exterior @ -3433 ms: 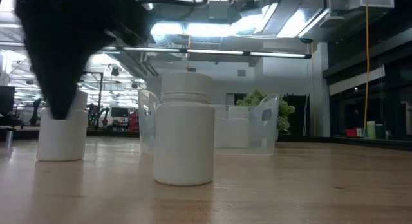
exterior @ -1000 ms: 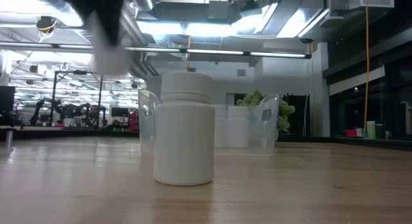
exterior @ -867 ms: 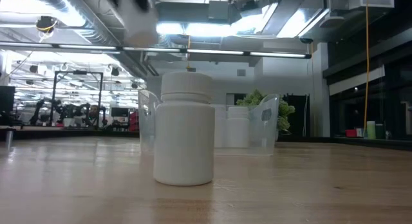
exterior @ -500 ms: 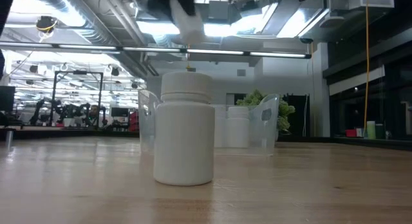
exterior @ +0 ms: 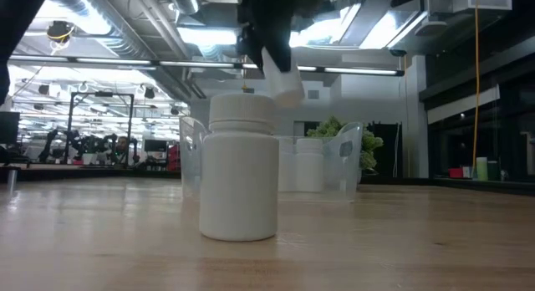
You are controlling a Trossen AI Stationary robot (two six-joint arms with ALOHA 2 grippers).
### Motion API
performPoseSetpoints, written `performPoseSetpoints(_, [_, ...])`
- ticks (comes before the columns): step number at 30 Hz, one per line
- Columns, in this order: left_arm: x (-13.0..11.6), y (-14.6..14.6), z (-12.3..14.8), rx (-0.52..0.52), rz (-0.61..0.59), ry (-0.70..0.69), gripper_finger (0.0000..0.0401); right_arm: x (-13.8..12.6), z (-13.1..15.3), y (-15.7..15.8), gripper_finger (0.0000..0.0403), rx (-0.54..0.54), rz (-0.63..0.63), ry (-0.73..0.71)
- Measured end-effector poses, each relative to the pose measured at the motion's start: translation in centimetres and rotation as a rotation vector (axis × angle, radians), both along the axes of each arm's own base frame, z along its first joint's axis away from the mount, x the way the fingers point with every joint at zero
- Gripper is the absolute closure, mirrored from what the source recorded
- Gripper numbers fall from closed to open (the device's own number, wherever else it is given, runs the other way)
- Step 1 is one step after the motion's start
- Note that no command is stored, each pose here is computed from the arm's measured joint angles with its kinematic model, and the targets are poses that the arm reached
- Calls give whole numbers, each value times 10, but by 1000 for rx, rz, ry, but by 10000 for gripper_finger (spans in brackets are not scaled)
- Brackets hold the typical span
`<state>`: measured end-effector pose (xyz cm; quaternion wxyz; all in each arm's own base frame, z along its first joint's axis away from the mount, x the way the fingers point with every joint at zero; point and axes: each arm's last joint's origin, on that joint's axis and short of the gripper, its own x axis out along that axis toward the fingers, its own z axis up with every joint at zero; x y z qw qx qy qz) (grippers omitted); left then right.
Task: Pick and place pill bottles into a basket
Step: Put the white pill bottle into the transparent bin
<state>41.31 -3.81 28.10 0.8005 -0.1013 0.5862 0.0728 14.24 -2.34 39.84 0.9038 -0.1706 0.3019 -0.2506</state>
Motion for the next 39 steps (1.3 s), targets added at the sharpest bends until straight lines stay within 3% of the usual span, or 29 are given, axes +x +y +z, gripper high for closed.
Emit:
performPoseSetpoints(12, [13,-18,-51,64,-80,171,227,0,0,1,102,40,23,-13])
performPoseSetpoints(28, [22,-19,-78,135,-104,211,226,1,-1,2,102,85,27,-36])
performPoseSetpoints(39, [22,-19,-77,107,-71,205,123,1,-1,2,102,89,28,-37])
